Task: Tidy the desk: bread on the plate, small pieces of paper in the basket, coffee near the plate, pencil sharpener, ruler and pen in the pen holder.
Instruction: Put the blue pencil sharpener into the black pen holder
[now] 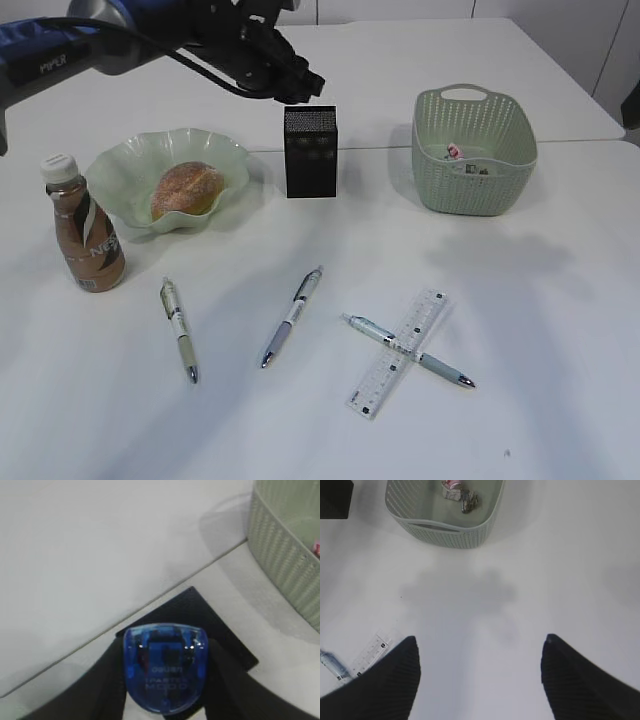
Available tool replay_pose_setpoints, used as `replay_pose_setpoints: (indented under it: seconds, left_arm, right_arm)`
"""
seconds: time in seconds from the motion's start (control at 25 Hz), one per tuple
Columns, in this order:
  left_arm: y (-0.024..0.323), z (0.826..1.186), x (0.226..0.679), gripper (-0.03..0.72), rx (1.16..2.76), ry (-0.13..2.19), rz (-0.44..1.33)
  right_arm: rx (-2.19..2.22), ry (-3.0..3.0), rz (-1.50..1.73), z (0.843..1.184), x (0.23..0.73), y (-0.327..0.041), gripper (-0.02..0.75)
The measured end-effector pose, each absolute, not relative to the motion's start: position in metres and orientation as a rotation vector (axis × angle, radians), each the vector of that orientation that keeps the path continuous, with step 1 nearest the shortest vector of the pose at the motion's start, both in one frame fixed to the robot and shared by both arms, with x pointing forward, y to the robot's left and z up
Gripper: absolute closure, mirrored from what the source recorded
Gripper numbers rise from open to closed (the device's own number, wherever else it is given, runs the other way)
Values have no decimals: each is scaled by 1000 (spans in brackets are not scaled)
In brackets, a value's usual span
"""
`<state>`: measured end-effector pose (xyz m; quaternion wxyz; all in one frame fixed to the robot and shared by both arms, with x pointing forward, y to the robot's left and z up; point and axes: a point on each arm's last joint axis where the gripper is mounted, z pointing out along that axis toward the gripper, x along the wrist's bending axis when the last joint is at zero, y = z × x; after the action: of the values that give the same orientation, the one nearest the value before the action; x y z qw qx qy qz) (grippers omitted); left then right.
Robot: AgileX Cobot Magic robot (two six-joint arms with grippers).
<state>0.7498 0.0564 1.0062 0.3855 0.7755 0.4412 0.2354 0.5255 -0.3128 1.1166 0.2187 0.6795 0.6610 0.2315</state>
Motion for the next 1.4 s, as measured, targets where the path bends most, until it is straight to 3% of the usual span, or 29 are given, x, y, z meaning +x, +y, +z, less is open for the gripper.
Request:
replay_pose_setpoints:
  seconds: [0.52, 1.08, 1.4]
  left_arm:
    - [62, 1006, 757, 396, 1851, 1173, 532]
    - [57, 971, 762, 396, 1851, 1223, 461]
    - [57, 971, 763, 396, 1847, 1221, 459]
  right_arm:
    - [1889, 1836, 630, 1105, 537, -314, 153]
    - [1926, 1869, 588, 1088, 549, -314, 153]
    - [1920, 1863, 595, 1089, 549, -314, 153]
